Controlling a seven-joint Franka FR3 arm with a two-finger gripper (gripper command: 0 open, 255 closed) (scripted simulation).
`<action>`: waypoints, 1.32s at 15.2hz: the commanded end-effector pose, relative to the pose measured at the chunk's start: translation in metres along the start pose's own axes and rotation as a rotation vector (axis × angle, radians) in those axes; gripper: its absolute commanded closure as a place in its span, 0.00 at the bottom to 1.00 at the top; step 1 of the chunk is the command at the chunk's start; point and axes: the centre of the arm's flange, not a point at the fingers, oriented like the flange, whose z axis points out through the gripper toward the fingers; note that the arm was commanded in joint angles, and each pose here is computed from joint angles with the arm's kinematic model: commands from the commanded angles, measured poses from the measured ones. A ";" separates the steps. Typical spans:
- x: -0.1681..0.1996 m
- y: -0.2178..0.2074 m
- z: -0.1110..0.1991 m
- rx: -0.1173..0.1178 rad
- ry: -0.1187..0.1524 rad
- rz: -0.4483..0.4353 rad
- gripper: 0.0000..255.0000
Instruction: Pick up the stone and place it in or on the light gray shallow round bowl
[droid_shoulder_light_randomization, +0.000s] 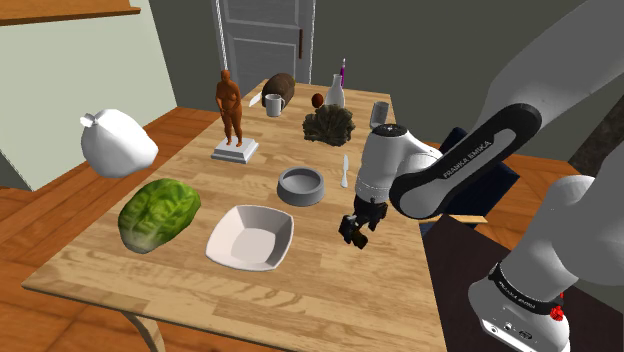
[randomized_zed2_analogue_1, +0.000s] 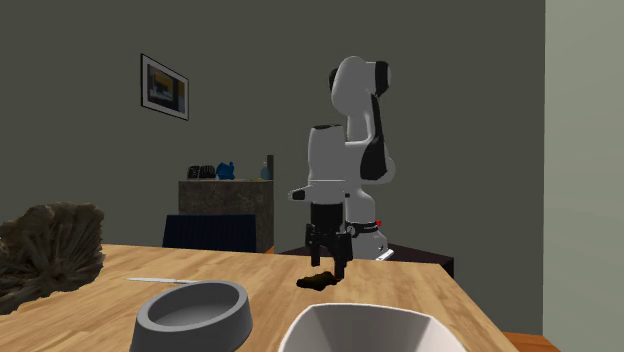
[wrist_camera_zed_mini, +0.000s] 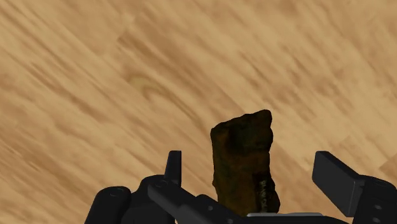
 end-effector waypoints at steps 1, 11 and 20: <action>0.001 0.001 0.009 0.000 0.001 0.000 0.00; 0.001 0.001 0.009 0.000 0.001 0.000 1.00; 0.001 0.000 -0.002 0.000 0.001 0.000 1.00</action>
